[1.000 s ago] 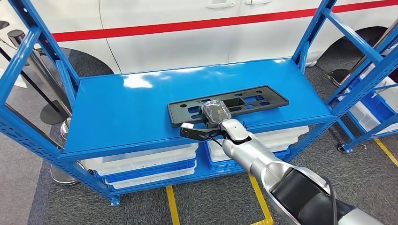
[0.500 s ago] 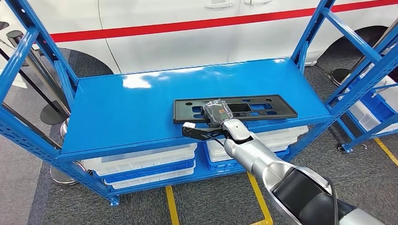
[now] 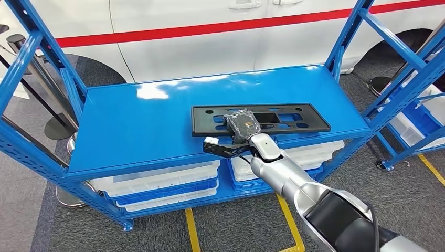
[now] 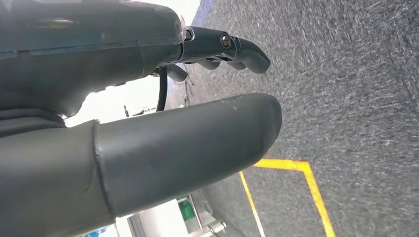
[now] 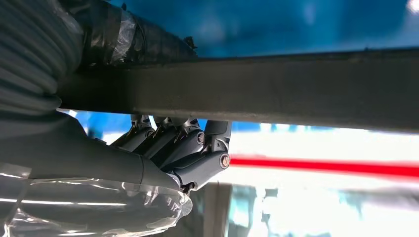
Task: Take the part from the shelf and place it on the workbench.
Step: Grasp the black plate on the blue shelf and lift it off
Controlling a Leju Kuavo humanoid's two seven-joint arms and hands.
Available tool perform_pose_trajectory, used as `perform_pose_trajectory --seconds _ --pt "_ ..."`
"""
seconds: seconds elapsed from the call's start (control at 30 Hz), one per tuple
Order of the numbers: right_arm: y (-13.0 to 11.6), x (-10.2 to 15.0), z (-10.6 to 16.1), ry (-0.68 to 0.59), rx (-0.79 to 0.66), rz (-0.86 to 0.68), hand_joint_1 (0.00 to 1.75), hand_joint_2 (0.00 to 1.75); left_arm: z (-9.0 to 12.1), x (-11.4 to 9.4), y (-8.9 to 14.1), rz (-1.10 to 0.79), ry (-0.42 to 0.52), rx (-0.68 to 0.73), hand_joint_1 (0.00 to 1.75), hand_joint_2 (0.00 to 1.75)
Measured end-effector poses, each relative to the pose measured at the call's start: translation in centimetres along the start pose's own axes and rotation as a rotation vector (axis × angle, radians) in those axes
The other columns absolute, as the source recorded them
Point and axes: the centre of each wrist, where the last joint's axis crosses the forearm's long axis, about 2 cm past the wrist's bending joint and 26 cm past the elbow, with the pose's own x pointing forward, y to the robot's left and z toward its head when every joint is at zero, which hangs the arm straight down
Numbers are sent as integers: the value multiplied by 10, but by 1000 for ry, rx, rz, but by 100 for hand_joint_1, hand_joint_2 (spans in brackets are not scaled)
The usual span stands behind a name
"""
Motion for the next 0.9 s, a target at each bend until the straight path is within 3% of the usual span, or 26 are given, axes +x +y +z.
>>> perform_pose_trajectory --seconds 0.33,0.53,0.9 --pt "-43 14 0 -104 -350 136 175 175 0 -1 1 -10 42 5 0 0" --pt "-65 21 7 -154 -485 158 175 175 0 -1 3 -9 44 18 0 0" --pt "-73 18 22 -180 -528 199 175 175 1 2 5 -18 41 28 0 0"
